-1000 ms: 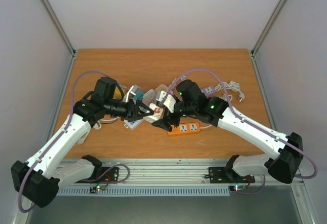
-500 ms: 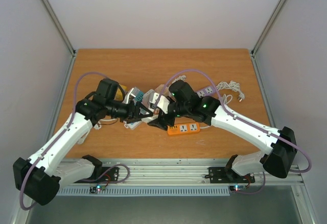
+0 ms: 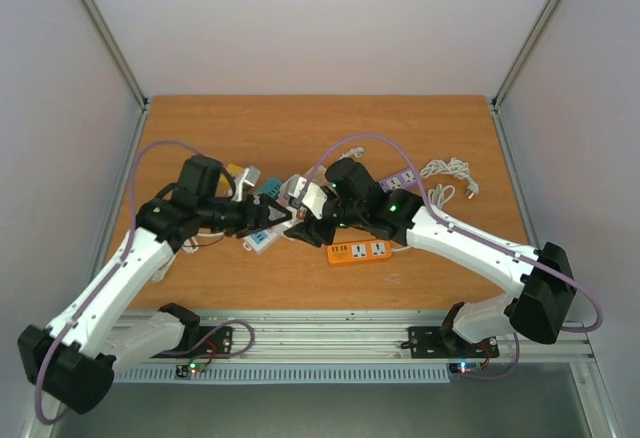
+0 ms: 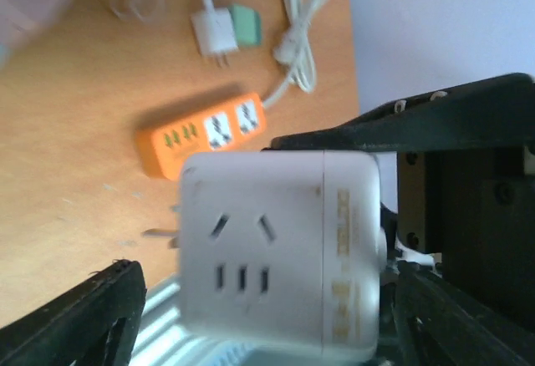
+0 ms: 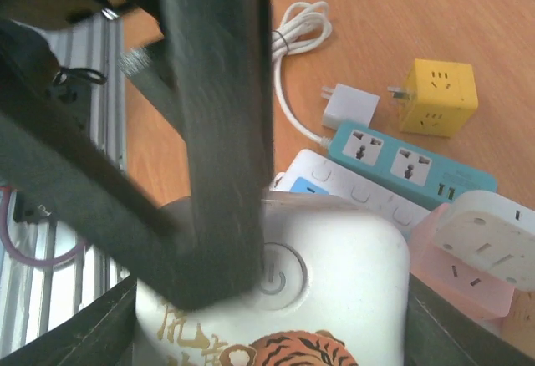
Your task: Insert the plug
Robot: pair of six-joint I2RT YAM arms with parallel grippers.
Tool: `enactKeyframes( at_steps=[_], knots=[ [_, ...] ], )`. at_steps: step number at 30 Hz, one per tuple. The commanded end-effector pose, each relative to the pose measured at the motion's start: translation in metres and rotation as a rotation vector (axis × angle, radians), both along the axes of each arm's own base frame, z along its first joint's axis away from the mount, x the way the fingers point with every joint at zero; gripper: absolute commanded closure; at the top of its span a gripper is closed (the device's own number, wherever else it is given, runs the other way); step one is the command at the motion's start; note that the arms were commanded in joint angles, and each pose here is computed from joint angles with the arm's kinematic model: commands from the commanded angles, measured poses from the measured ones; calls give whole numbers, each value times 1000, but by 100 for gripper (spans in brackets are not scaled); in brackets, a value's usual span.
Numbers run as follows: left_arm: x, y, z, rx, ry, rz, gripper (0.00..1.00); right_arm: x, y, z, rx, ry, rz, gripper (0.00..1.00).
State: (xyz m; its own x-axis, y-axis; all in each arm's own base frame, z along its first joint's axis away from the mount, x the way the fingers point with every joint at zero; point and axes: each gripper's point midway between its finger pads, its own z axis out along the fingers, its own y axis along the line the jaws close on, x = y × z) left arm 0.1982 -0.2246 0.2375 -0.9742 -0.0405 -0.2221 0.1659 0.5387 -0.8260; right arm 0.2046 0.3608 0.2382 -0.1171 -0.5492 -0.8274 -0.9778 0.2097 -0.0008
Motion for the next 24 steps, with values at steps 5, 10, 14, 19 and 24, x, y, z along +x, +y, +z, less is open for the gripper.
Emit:
enactKeyframes(
  at_steps=[5,10,14,19,24],
  knots=[
    [18,111,-29,448,-244,412,12,39,10,-22,30,122,-283,67],
    [9,165,-14,620,-399,590,8,55,20,-41,13,198,-385,68],
    [-2,179,-5,621,-465,641,8,58,38,-54,-6,235,-420,70],
    [-6,184,7,581,-545,687,7,68,56,-77,-70,251,-487,70],
    [-4,183,7,581,-545,681,7,78,66,-93,-108,260,-530,70]
  ],
)
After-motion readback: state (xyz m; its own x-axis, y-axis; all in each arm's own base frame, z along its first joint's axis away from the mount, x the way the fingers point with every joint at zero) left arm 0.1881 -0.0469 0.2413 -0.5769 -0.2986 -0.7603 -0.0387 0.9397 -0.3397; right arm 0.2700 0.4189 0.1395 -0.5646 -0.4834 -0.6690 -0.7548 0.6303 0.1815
